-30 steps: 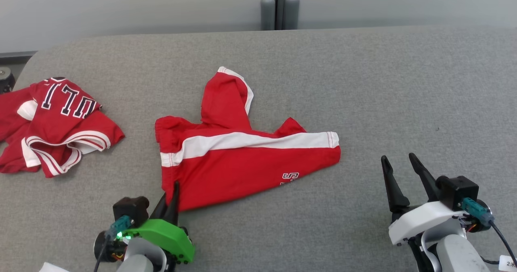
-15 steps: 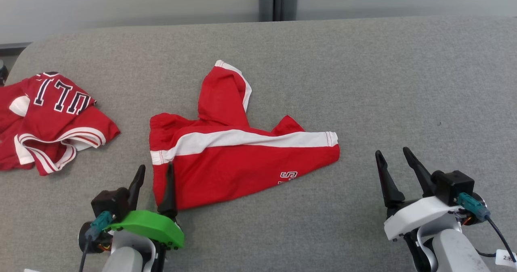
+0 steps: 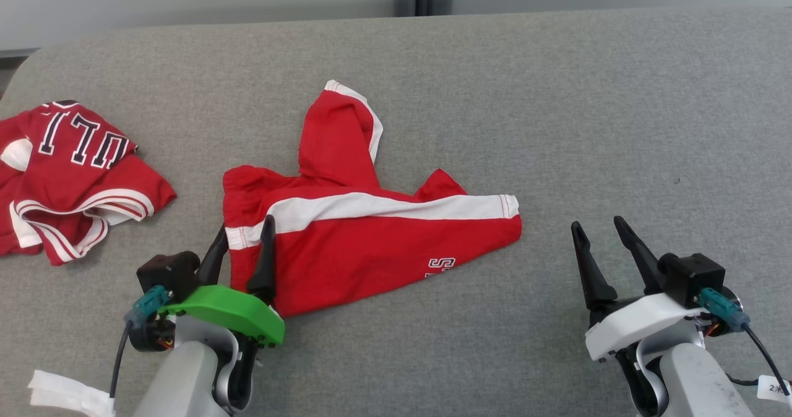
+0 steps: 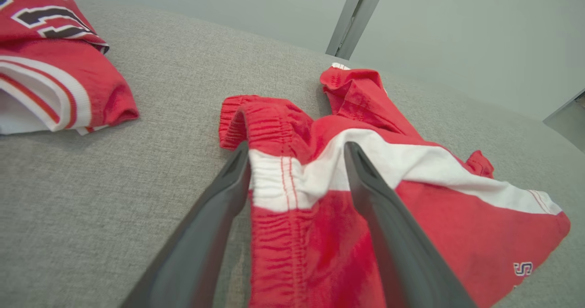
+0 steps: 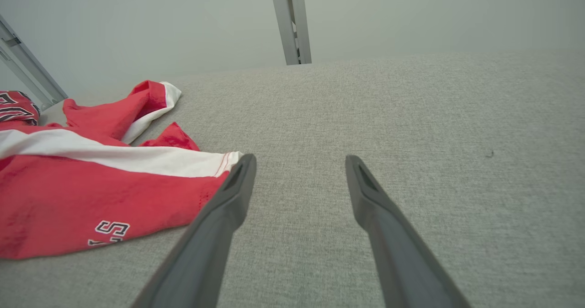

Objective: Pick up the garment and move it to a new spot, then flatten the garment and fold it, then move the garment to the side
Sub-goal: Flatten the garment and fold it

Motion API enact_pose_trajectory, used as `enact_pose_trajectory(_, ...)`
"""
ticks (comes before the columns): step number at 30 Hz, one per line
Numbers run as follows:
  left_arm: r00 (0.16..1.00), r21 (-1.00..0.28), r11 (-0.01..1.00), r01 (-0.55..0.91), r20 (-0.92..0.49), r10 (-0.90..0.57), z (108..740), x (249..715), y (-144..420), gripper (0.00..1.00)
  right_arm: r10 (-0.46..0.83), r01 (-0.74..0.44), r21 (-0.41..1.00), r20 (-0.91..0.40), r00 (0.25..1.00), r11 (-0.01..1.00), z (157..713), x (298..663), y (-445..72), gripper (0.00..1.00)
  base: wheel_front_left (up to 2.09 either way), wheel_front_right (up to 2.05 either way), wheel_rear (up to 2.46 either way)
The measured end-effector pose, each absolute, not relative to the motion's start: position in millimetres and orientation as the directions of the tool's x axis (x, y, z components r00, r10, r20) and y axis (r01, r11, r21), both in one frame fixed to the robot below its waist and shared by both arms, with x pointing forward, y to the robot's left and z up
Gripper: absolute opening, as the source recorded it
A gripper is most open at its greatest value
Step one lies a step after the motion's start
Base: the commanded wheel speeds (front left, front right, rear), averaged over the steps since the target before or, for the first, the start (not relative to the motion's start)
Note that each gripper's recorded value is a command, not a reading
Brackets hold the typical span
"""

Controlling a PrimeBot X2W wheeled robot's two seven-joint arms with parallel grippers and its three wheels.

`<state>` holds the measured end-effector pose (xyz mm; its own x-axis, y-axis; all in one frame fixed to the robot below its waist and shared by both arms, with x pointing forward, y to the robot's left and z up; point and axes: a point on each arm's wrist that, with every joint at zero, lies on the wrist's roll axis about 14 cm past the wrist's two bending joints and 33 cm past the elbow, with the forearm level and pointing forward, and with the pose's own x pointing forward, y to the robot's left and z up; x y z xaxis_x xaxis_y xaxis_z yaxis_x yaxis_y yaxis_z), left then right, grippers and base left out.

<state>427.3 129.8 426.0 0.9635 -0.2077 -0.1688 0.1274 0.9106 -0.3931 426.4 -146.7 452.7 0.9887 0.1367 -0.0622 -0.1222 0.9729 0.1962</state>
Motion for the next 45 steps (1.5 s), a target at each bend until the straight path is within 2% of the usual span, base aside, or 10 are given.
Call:
enact_pose_trajectory(7,0.970,-0.434,0.895,0.105,-0.153,-0.188,430.9,427.0,136.6,0.98,0.146,-0.130,0.200,-0.066,0.987,0.971,450.8,429.1,-142.9,1.00,0.00,0.00,0.00)
enact_pose_trajectory(12,0.968,-0.445,0.891,0.095,-0.167,-0.187,426.5,418.8,138.1,0.72,0.161,-0.147,0.201,-0.057,0.985,0.968,453.5,433.1,-136.9,1.00,0.00,0.00,0.00)
enact_pose_trajectory(18,0.966,-0.452,0.888,0.087,-0.180,-0.186,423.4,415.7,140.0,0.71,0.174,-0.159,0.202,-0.057,0.983,0.966,453.1,434.1,-132.3,1.00,0.00,0.00,0.00)
enact_pose_trajectory(19,0.965,-0.445,0.891,0.094,-0.179,-0.191,423.7,415.7,139.8,0.65,0.175,-0.160,0.202,-0.057,0.983,0.966,453.0,434.2,-131.9,1.00,0.00,0.00,0.00)
enact_pose_trajectory(20,0.966,-0.444,0.891,0.094,-0.177,-0.190,424.3,416.3,140.4,0.48,0.176,-0.161,0.202,-0.057,0.983,0.966,453.0,434.3,-131.6,1.00,0.00,0.00,0.00)
enact_pose_trajectory(23,0.965,-0.444,0.891,0.094,-0.179,-0.191,423.9,416.1,139.9,0.29,0.177,-0.163,0.202,-0.057,0.982,0.966,453.0,434.2,-131.1,1.00,0.00,0.00,0.00)
enact_pose_trajectory(24,0.963,-0.444,0.891,0.095,-0.185,-0.195,422.0,415.1,138.8,0.05,0.178,-0.163,0.202,-0.058,0.982,0.966,452.8,434.1,-130.9,1.00,0.00,0.00,0.00)
enact_pose_trajectory(25,0.962,-0.444,0.891,0.096,-0.188,-0.197,421.2,414.7,138.2,0.00,0.179,-0.164,0.202,-0.058,0.982,0.966,452.7,434.1,-130.7,1.00,0.00,0.00,0.00)
enact_pose_trajectory(43,0.970,-0.448,0.892,0.068,-0.179,-0.164,422.6,415.4,147.8,0.00,0.326,-0.294,0.231,-0.113,0.938,0.927,434.4,457.4,-75.4,1.00,0.00,0.00,0.00)
enact_pose_trajectory(45,0.969,-0.450,0.891,0.064,-0.184,-0.163,420.6,414.7,147.5,0.00,0.332,-0.294,0.236,-0.138,0.933,0.926,426.7,460.0,-72.7,0.95,0.00,0.00,0.00)
